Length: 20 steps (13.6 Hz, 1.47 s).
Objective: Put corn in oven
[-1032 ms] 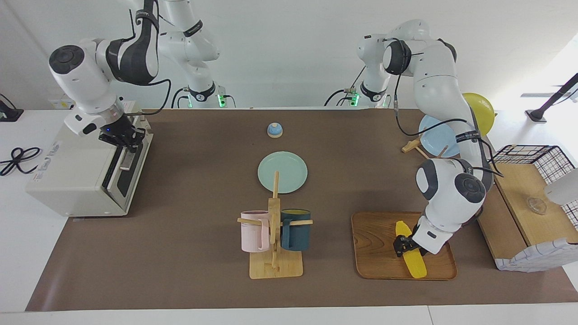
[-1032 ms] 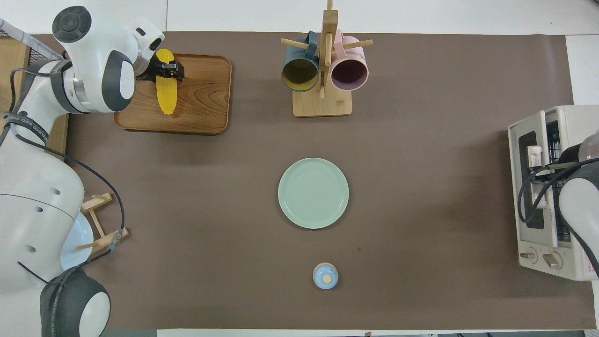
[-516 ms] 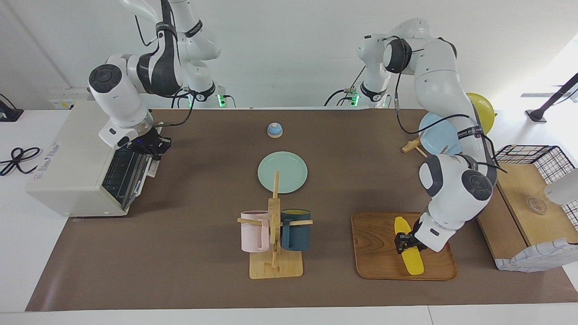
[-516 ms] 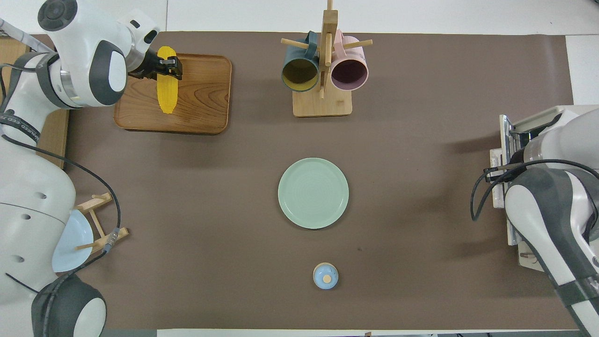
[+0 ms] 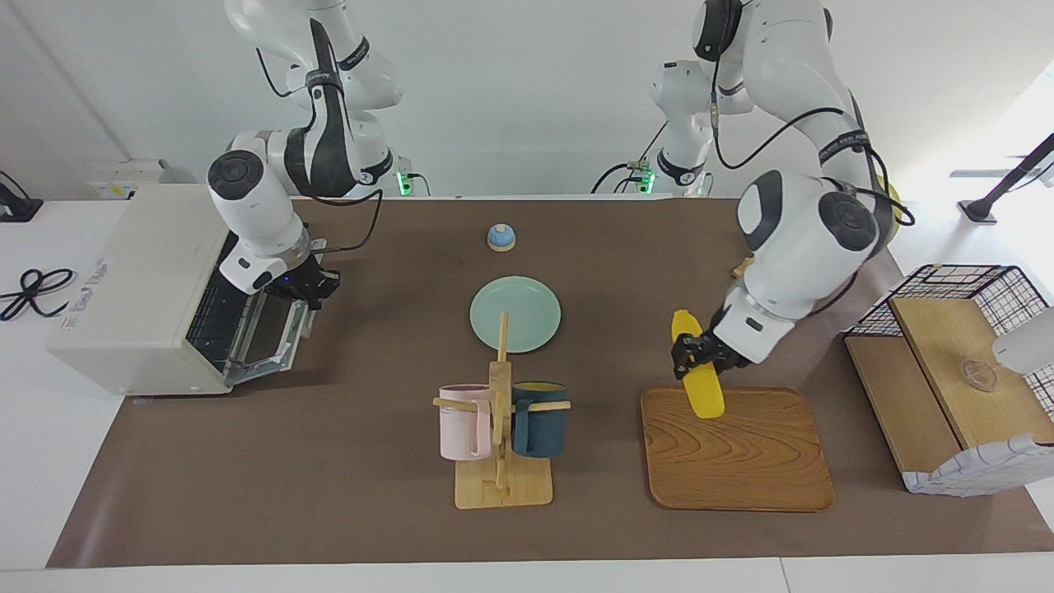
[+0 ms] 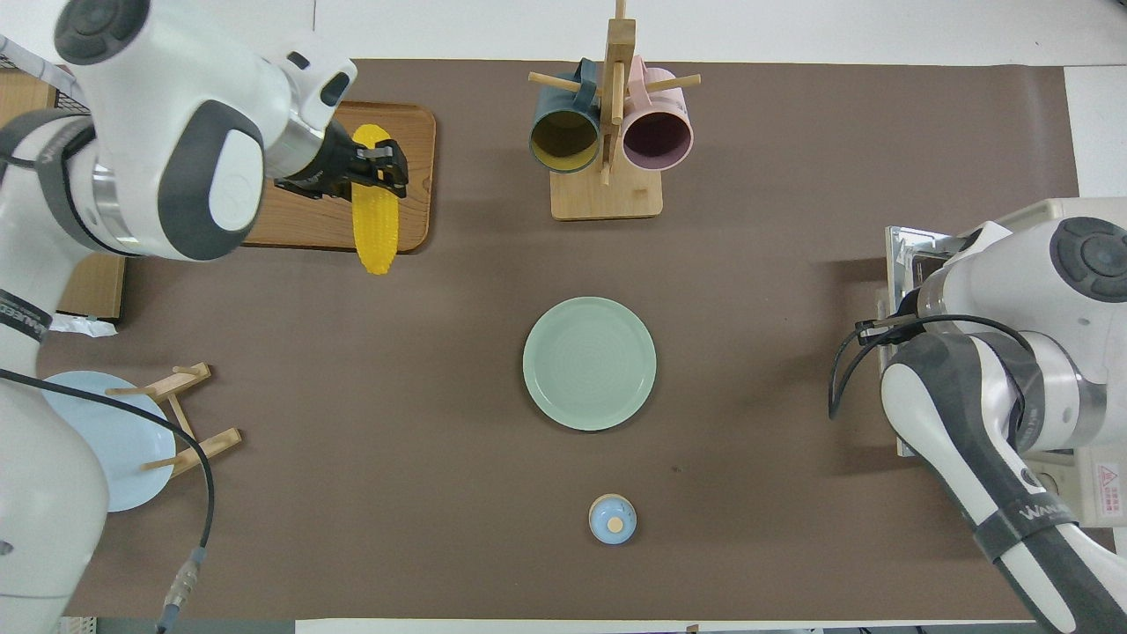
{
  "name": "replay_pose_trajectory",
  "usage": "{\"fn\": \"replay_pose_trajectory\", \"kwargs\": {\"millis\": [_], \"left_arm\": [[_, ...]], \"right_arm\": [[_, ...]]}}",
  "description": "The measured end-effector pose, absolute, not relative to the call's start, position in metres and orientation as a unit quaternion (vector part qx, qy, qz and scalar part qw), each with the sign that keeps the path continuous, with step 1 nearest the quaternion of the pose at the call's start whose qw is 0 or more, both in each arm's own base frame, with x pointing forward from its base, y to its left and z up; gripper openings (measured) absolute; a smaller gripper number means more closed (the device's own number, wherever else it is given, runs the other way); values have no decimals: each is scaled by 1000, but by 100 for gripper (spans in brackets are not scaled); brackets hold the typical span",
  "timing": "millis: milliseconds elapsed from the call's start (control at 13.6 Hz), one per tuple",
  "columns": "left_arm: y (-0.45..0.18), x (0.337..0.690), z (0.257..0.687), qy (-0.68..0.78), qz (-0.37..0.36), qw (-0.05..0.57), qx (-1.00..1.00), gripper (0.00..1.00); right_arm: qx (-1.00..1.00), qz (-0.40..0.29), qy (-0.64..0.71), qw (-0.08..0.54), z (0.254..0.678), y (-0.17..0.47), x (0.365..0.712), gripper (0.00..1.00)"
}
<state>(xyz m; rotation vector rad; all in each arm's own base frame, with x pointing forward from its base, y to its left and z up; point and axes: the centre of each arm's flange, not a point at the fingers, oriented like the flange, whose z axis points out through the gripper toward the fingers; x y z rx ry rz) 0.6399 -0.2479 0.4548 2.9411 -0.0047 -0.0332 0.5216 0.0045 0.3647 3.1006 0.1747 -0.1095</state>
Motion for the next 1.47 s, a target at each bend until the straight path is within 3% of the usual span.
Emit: {"fn": "replay_pose_trajectory", "kwargs": {"millis": [442,737,1327,1475], "left_arm": [[-410,508,383,-31,7,106,994,56],[-457,460,341,-51,3,104,993,56],[-462,448,313,-57,9,99,993,57],[-461,449,313,-67,16,91,994,64]], "right_arm": [[998,-21,49,17,343,11,518,1],[999,-16,37,5,325,11,514,1],[999,-15,34,0,304,12,504,1],[999,-17,23,-19,302,22,503,1]]}}
